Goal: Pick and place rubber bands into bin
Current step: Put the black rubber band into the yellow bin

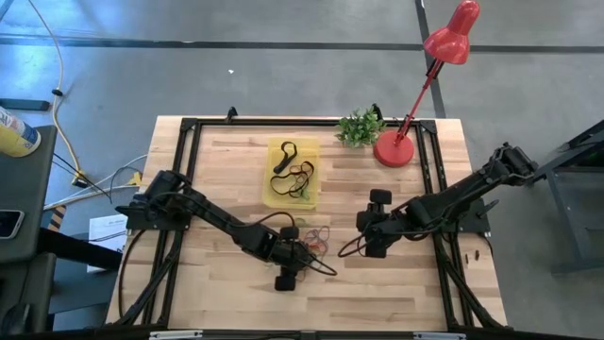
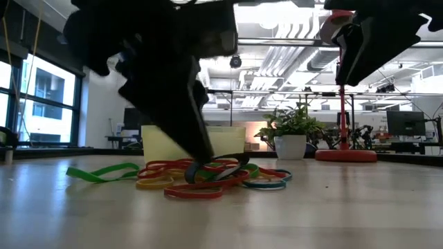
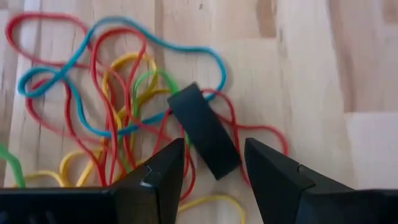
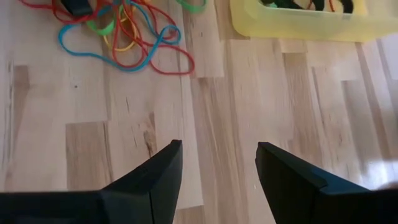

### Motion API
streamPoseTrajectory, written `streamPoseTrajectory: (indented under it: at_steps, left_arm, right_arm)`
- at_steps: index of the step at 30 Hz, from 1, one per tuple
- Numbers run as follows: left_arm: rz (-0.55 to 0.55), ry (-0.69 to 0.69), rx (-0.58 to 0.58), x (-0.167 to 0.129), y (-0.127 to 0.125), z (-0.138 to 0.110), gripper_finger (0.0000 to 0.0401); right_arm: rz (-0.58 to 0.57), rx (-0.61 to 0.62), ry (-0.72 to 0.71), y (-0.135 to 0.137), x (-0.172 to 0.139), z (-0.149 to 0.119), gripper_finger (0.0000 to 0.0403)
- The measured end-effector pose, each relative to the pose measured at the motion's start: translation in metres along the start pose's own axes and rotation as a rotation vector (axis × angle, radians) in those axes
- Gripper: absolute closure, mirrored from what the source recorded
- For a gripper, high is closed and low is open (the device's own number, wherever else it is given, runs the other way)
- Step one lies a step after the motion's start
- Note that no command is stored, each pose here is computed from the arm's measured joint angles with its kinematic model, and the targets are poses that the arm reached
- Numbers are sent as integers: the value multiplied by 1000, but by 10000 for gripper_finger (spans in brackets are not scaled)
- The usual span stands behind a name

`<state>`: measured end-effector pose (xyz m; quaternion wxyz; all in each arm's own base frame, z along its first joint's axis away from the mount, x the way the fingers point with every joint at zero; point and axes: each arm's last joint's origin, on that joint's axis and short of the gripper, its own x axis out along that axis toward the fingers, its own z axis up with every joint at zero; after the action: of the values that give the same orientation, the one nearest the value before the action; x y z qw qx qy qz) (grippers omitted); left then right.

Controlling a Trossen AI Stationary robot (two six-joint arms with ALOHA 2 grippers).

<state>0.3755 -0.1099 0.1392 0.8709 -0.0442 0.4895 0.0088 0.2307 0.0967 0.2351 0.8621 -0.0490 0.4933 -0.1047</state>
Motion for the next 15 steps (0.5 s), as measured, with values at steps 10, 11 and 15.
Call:
streamPoseTrajectory:
  at_steps: [10,11,15]
  left_arm:
    - [-10,-38,12,5,-1,2,245]
    - [-4,-36,13,7,-1,2,246]
    - [5,-32,15,8,-1,1,272]
  right_arm:
    - [-13,4,-10,0,0,1,219]
    - [-13,5,-9,0,0,1,219]
    - [-13,5,-9,0,0,1,218]
